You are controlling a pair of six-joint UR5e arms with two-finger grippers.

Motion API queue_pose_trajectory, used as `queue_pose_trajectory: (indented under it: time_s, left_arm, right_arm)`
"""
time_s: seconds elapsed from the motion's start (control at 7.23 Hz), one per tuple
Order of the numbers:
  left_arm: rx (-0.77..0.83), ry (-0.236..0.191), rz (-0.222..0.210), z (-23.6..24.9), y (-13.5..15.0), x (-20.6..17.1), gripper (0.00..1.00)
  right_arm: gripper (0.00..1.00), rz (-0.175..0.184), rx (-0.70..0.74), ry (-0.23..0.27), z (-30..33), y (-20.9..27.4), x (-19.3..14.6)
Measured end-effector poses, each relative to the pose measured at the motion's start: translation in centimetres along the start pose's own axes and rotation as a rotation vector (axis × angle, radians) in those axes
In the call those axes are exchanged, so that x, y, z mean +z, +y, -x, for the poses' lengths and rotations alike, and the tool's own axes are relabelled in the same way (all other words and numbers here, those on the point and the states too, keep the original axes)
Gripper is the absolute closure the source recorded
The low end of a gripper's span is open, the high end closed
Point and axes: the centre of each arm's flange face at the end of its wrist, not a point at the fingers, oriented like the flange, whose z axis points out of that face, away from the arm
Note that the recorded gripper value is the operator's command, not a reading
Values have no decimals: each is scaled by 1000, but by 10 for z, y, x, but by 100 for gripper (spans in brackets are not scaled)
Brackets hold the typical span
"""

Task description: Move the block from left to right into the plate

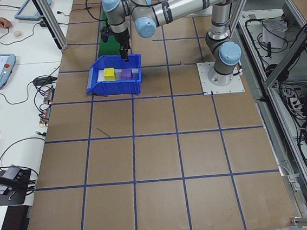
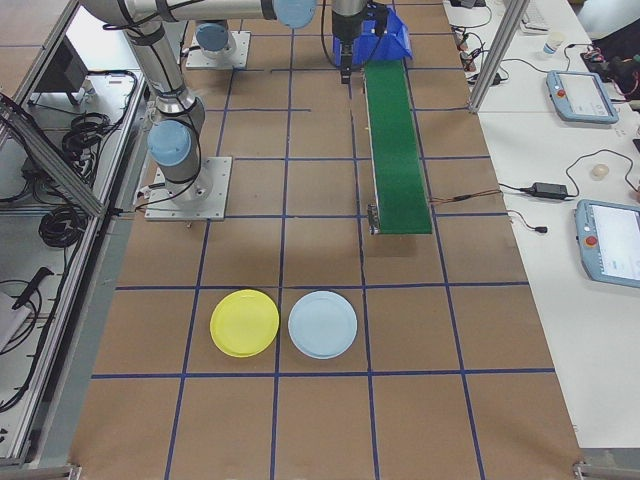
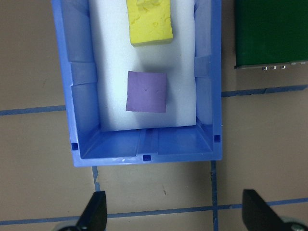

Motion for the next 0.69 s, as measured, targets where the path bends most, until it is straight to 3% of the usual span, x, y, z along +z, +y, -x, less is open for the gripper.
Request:
queue_pose_trajectory:
  time_s: [0.28, 0.55, 0.69]
  left_arm:
    - [28, -9, -37, 8, -31, 49, 0]
    - [38, -3, -32, 8, -36, 93, 0]
    - [40, -3, -26, 7, -34, 110, 11]
  right_arm:
    - [0, 0, 0, 0, 0, 0, 0]
    - [0, -2, -1, 0, 1, 0, 0]
    - [0, -3, -1, 0, 1, 0, -1]
